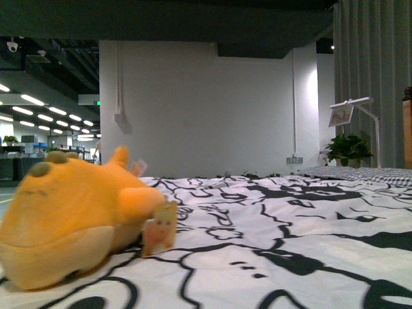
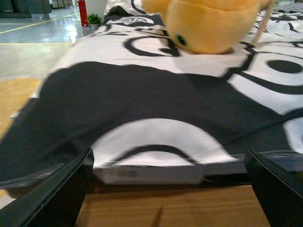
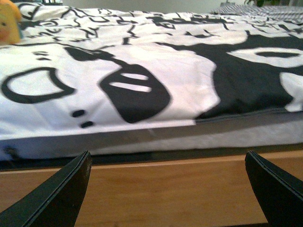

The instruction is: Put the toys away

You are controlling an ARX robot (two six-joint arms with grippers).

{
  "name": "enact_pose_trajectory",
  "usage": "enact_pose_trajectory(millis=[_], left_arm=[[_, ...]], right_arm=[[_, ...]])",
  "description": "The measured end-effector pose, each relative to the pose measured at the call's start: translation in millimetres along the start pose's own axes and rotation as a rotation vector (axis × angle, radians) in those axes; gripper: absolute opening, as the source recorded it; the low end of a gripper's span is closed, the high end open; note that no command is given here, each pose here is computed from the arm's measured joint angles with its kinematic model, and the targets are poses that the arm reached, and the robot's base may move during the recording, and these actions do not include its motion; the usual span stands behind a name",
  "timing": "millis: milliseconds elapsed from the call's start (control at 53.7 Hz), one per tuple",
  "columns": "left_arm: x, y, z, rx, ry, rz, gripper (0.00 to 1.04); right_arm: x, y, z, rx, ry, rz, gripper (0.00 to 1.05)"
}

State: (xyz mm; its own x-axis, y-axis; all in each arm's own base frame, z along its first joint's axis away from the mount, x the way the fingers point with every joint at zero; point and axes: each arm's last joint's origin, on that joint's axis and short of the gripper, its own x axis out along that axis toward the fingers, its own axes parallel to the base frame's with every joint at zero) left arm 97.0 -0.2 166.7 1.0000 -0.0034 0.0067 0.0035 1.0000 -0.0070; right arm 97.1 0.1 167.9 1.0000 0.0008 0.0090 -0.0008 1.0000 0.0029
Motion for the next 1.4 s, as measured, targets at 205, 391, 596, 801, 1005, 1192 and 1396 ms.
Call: enact_pose_trajectory(millis=[205,391,596,801,1005,1192,1396], left_arm=[[0,0,0,0.0,0.003,0.002,0.98],[0,0,0,0.0,0.002,0.004,0.98],[0,0,0,0.0,0.002,0.002,0.98],[0,0,0,0.0,0.002,0.001,0.98],[0,0,0,0.0,0.002,0.001,0.98],[0,0,0,0.0,0.002,0.001,0.98],[0,0,0,0.0,0.002,0.001,0.98]], right_arm=[[0,0,0,0.0,0.0,0.0,0.98],[0,0,0,0.0,0.0,0.004,0.98],[0,0,0,0.0,0.0,0.003,0.98],[0,0,0,0.0,0.0,0.003,0.98],[1,2,-5,0.057,0.086,-0.142,0.98],[6,10,5,0.087,0.059,-0.128,0.98],[22,21,22,0.103,0.001,-0.086,0.98]])
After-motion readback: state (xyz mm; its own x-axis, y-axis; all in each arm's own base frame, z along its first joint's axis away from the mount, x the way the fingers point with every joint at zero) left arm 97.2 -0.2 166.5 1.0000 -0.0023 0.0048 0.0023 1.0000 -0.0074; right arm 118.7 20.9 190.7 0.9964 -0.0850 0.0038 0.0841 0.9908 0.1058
